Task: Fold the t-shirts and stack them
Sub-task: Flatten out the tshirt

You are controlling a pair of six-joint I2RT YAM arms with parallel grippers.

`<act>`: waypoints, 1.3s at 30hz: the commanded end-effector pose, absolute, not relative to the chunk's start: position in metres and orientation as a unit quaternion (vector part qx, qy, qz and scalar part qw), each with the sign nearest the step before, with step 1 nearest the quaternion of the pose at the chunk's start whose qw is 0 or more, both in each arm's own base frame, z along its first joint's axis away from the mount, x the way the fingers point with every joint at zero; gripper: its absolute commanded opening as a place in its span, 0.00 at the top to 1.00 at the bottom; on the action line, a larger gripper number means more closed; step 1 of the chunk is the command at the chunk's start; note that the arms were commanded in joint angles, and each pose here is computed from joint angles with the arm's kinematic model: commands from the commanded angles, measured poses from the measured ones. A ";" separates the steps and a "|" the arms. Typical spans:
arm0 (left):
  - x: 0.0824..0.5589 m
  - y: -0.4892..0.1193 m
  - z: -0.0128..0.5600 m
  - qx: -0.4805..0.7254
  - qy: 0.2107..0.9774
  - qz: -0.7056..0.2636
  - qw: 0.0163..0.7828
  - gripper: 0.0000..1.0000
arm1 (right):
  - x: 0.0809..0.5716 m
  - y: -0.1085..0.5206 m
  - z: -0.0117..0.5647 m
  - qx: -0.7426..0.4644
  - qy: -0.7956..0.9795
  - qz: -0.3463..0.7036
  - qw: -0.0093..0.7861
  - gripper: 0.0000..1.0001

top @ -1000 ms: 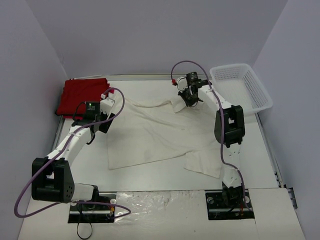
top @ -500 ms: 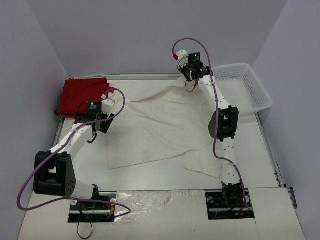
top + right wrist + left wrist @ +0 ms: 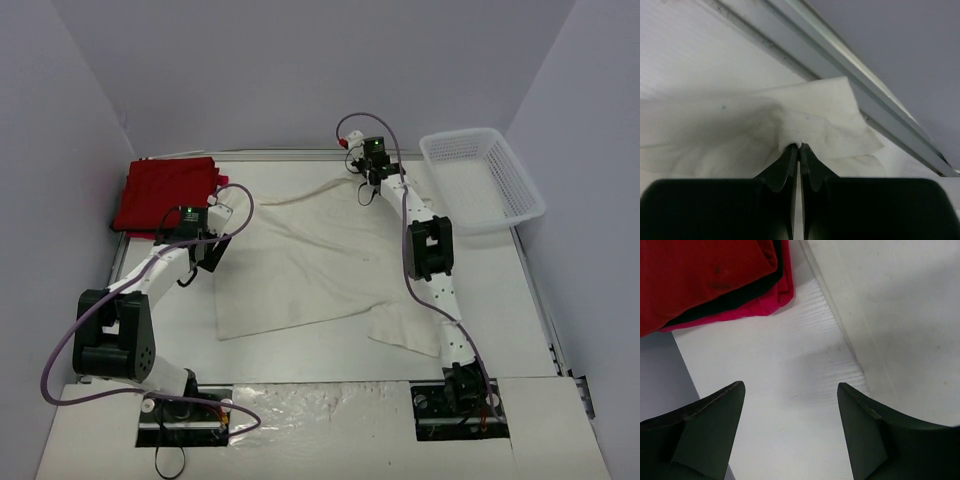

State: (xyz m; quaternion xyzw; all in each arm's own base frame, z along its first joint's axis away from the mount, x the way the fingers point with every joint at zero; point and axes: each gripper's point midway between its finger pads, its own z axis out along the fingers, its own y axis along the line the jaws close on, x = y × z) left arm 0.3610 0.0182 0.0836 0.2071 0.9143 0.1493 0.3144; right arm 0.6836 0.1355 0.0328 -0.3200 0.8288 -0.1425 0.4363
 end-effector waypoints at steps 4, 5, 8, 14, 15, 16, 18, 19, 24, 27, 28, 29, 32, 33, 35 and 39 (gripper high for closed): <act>0.370 0.022 0.102 0.197 0.906 0.159 0.339 0.27 | 0.722 0.130 0.081 -0.265 0.773 -0.211 0.537 1.00; 0.370 0.022 0.101 0.198 0.907 0.158 0.337 0.27 | 0.726 0.130 0.086 -0.260 0.765 -0.215 0.549 1.00; 0.369 0.022 0.096 0.200 0.909 0.157 0.330 0.27 | 0.733 0.130 0.085 -0.256 0.750 -0.228 0.567 1.00; 0.369 0.023 0.092 0.201 0.910 0.160 0.325 0.27 | 0.738 0.128 0.077 -0.245 0.736 -0.249 0.580 1.00; 0.368 0.023 0.091 0.201 0.911 0.159 0.323 0.26 | 0.737 0.125 0.077 -0.234 0.733 -0.263 0.582 1.00; 0.368 0.023 0.091 0.201 0.911 0.159 0.322 0.26 | 0.737 0.121 0.078 -0.229 0.729 -0.273 0.584 1.00; 0.368 0.022 0.089 0.203 0.912 0.156 0.321 0.27 | 0.737 0.114 0.087 -0.205 0.718 -0.298 0.594 1.00; 0.368 0.022 0.089 0.203 0.912 0.156 0.321 0.27 | 0.737 0.113 0.090 -0.198 0.714 -0.302 0.599 1.00; 0.367 0.019 0.090 0.206 0.912 0.149 0.323 0.26 | 0.733 0.104 0.131 -0.149 0.700 -0.311 0.625 0.67; 0.366 0.017 0.094 0.205 0.910 0.144 0.331 0.25 | 0.724 0.101 0.151 -0.142 0.705 -0.311 0.621 0.58; 0.366 0.017 0.096 0.205 0.909 0.144 0.334 0.25 | 0.720 0.099 0.156 -0.138 0.708 -0.313 0.618 0.44; 0.365 0.017 0.097 0.206 0.909 0.142 0.334 0.25 | 0.716 0.097 0.176 -0.133 0.705 -0.313 0.623 0.38; 0.363 0.013 0.099 0.209 0.908 0.134 0.337 0.24 | 0.701 0.088 0.193 -0.123 0.717 -0.315 0.610 0.42; 0.362 0.013 0.099 0.209 0.909 0.131 0.337 0.24 | 0.695 0.086 0.192 -0.126 0.727 -0.313 0.599 0.41; 0.361 0.010 0.102 0.210 0.908 0.124 0.342 0.24 | 0.680 0.083 0.203 -0.120 0.740 -0.300 0.591 0.34; 0.362 0.003 0.115 0.208 0.901 0.108 0.364 0.23 | 0.651 0.080 0.220 -0.122 0.753 -0.276 0.586 0.29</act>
